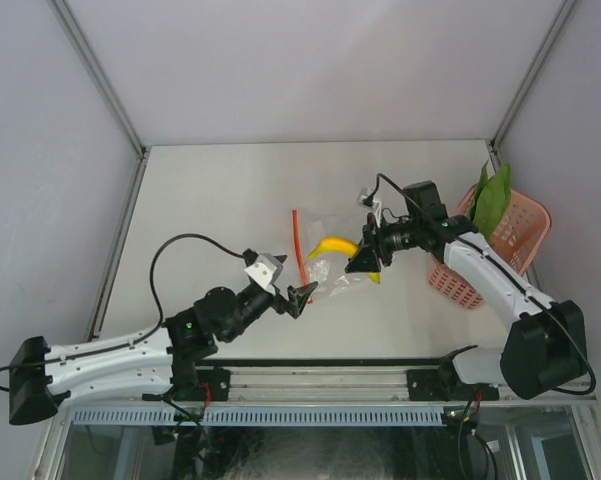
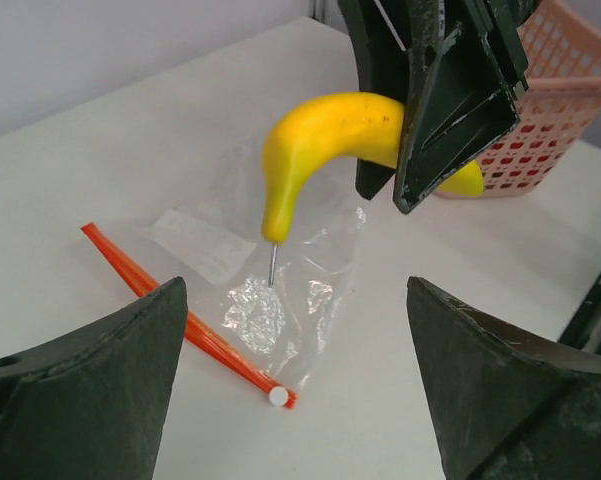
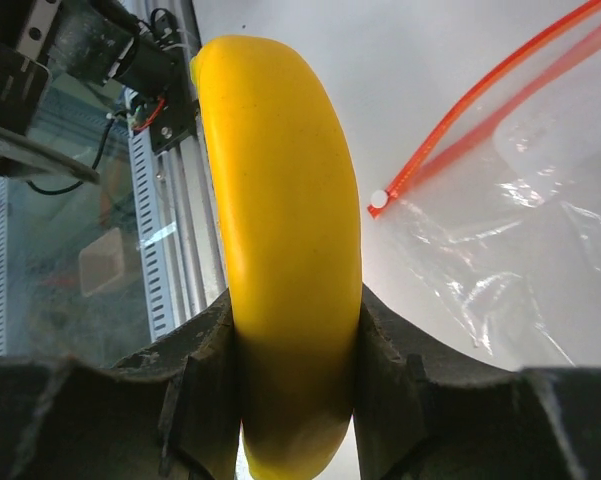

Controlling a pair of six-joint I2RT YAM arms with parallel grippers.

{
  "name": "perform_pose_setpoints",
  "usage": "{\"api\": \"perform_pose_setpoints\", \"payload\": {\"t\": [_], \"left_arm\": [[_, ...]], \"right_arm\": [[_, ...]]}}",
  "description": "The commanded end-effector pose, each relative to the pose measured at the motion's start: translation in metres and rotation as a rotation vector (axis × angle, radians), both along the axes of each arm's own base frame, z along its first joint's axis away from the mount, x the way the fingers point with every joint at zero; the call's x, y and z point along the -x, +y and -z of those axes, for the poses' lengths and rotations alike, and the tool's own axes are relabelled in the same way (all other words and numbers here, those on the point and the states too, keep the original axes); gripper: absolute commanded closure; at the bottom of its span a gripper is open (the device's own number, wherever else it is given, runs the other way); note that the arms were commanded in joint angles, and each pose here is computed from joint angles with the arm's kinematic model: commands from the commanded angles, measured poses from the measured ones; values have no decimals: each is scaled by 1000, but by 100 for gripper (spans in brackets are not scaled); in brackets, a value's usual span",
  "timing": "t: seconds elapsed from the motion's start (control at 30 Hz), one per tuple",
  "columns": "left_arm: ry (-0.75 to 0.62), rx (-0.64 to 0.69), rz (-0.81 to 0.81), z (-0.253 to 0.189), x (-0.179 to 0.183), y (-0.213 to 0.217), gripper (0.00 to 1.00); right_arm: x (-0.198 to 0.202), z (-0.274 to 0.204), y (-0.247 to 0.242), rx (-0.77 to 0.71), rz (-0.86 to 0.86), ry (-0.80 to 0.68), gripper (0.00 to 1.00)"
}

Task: Open the zip-top bag and remove the fake food
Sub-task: Pick up the fake fruit from the zipper food storage bag, then place the fake fruit in the bin.

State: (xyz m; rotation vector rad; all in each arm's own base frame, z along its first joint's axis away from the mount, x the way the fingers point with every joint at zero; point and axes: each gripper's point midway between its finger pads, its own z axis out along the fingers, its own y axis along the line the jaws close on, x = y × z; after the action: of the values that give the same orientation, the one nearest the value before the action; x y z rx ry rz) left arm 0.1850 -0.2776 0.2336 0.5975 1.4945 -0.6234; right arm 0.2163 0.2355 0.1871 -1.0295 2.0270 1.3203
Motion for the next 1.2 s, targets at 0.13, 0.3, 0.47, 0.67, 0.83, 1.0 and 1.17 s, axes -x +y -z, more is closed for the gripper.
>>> {"api": "perform_pose_setpoints", "payload": {"t": [0.13,0.3,0.47,0.67,0.83,1.0,1.17], "left_arm": [[149,217,-60,-8,11,30,0],[206,235,-121,17,6,43,0],[249,226,-119,34,3,42,0],[272,210,-114,49,4,44,0],[278,236,-113,59,6,50,0],[274,259,-122,65,6,58,0],[266,285,-133,70,7,67,0]], "right_arm": [[-22,-49,-40,17,110,-287,100],[-34,-74,-79,53,261,-429,100],[-50,-89,-122,125,452,-521,100],[-63,-98,-175,152,677,-532,100],[-75,-97,-212,181,849,-520,100],[-85,-90,-244,200,996,-493,100],[-89,-81,-272,217,1110,-462,100]]}}
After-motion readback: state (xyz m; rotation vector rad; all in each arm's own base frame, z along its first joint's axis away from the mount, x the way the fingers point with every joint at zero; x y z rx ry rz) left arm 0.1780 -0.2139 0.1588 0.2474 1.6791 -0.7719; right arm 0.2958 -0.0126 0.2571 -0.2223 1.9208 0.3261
